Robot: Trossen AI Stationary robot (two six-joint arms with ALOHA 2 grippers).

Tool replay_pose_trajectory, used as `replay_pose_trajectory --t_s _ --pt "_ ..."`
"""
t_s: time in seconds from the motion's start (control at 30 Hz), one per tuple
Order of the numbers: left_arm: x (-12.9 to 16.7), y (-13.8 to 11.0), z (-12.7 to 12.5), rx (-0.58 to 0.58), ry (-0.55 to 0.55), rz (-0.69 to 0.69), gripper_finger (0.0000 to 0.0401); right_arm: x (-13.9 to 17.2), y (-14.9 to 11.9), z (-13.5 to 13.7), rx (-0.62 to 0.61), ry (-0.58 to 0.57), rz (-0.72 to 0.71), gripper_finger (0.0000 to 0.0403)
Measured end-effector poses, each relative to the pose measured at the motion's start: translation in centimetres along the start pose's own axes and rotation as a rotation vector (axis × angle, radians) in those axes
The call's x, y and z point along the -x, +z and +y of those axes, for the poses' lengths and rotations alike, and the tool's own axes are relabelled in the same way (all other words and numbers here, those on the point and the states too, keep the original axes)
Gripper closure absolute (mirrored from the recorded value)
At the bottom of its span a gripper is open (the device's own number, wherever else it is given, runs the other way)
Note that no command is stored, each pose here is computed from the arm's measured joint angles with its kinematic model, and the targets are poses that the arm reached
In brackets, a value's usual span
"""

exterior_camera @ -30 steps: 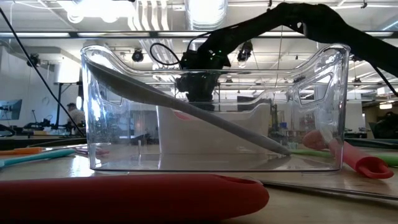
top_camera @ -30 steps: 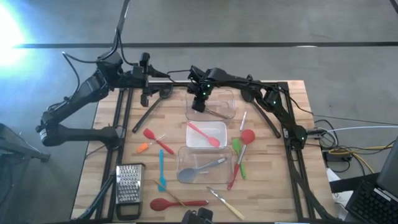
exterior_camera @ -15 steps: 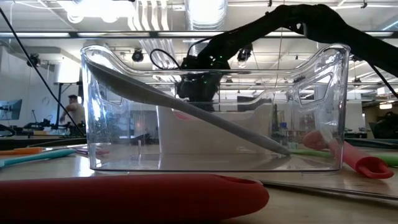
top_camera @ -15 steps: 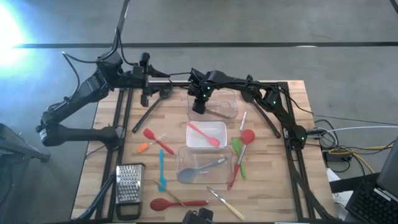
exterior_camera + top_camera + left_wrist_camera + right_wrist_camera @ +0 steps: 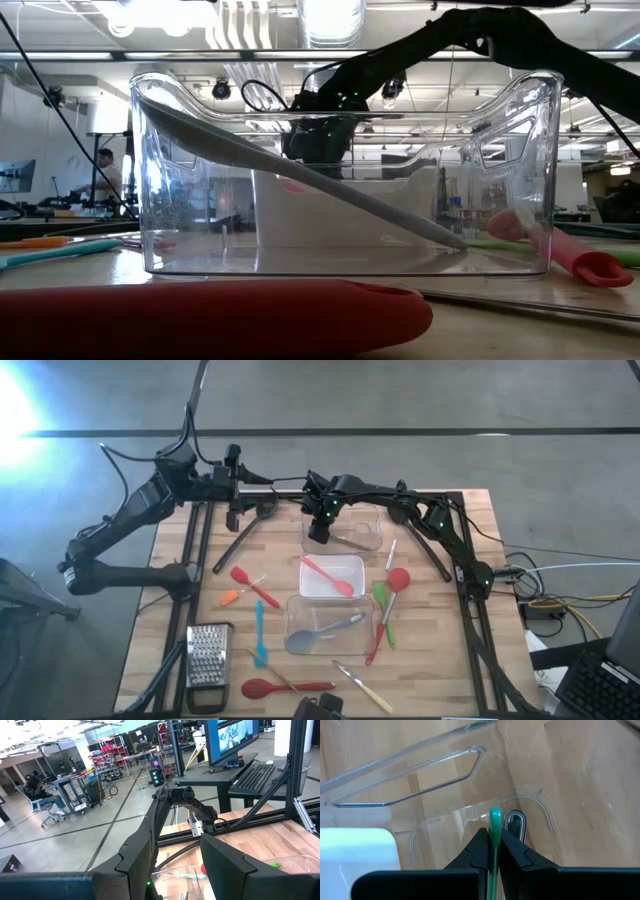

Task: Pick & Place Kitchen Items
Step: Put the green knife into the top transparent bin, then put the black slotted spoon into the bottom transparent bin

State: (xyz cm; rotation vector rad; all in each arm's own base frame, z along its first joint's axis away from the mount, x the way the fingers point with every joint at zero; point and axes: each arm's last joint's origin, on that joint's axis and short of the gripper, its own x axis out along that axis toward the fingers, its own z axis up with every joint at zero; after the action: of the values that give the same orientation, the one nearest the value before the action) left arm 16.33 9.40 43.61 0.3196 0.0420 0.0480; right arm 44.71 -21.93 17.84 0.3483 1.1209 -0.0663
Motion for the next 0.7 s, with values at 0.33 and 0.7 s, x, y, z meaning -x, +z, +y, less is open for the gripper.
replay_pose_trajectory --t_s 0.33,0.7 --pt "0.0 0.0 0.0 0.0 0.0 0.0 0.0224 0.0 0.0 0.0 -0.018 0.001 -0.002 0.0367" --pt "0.0 0.0 0.0 0.003 0.0 0.0 0.0224 1.5 0.4 0.9 -0.024 0.063 -0.028 0.0275"
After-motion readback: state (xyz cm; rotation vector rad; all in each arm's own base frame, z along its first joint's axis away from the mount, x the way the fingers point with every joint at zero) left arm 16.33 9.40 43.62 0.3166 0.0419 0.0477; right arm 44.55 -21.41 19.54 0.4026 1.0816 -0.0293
